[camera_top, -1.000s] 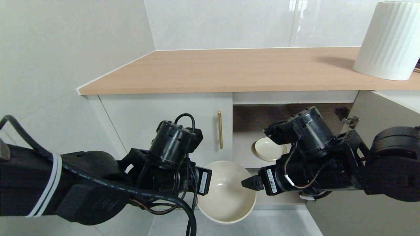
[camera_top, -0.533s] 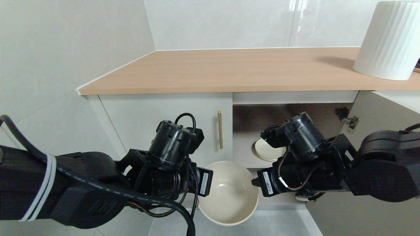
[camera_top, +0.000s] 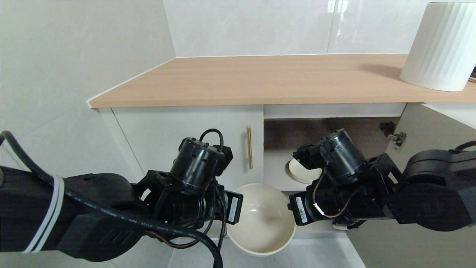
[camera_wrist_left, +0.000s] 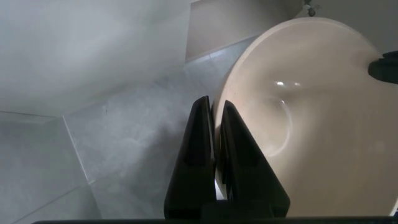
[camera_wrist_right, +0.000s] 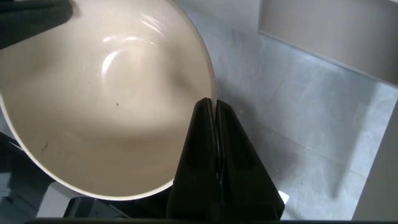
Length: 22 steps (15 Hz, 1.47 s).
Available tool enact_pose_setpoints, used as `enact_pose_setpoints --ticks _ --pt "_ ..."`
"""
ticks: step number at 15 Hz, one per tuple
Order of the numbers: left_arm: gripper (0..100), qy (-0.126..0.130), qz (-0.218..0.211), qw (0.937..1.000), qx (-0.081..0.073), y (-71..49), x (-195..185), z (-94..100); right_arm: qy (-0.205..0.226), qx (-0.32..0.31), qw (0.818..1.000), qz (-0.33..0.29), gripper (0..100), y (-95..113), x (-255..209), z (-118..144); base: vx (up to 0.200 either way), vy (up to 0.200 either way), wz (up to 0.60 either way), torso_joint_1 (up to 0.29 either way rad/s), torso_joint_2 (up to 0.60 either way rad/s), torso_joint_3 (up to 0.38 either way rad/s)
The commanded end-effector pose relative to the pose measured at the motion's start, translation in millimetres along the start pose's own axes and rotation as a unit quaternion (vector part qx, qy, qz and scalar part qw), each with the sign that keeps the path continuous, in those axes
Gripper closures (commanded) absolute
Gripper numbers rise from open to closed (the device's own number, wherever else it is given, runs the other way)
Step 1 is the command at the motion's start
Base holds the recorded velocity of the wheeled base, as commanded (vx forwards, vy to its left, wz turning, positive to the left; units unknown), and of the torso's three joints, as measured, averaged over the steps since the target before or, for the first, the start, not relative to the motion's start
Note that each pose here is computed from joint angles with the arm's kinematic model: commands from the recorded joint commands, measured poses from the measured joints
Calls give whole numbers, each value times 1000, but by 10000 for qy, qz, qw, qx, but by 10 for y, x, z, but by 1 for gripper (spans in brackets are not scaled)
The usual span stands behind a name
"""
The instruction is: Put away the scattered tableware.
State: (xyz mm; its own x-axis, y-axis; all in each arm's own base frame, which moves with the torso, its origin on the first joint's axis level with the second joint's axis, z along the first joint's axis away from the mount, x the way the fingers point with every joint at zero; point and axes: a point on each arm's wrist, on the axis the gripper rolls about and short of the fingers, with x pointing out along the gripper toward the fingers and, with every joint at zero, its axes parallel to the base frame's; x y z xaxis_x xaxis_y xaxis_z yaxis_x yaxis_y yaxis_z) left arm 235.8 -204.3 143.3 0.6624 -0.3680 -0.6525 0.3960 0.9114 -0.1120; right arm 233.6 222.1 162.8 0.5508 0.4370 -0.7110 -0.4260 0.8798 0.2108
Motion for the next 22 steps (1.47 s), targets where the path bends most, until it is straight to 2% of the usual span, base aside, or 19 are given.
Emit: enact_pose_setpoints --ticks 1,4,5,13,16,20,22 --pt "100 20 10 10000 0 2 8 -8 5 -4 10000 -7 100 1 2 -2 0 0 0 0 0 0" --pt "100 17 17 10000 7 3 4 -10 5 -4 10000 -7 100 1 2 -2 0 0 0 0 0 0" --pt "0 25 19 10000 9 5 5 -14 12 -4 10000 -10 100 1 8 -4 0 0 0 0 0 0" --pt "0 -44 123 9999 -8 17 -8 2 -6 63 9999 -151 100 -50 37 8 0 0 0 0 0 0" --pt "0 -39 136 9999 -24 26 -2 2 -179 480 9961 -721 100 -290 284 39 0 0 0 0 0 0" --pt "0 -84 131 9999 -24 29 -39 15 -1019 1025 9800 -1368 100 -782 625 151 0 0 0 0 0 0" --pt "0 -99 132 9999 -40 34 -48 20 -1229 1188 9697 -1746 100 -970 748 170 0 0 0 0 0 0"
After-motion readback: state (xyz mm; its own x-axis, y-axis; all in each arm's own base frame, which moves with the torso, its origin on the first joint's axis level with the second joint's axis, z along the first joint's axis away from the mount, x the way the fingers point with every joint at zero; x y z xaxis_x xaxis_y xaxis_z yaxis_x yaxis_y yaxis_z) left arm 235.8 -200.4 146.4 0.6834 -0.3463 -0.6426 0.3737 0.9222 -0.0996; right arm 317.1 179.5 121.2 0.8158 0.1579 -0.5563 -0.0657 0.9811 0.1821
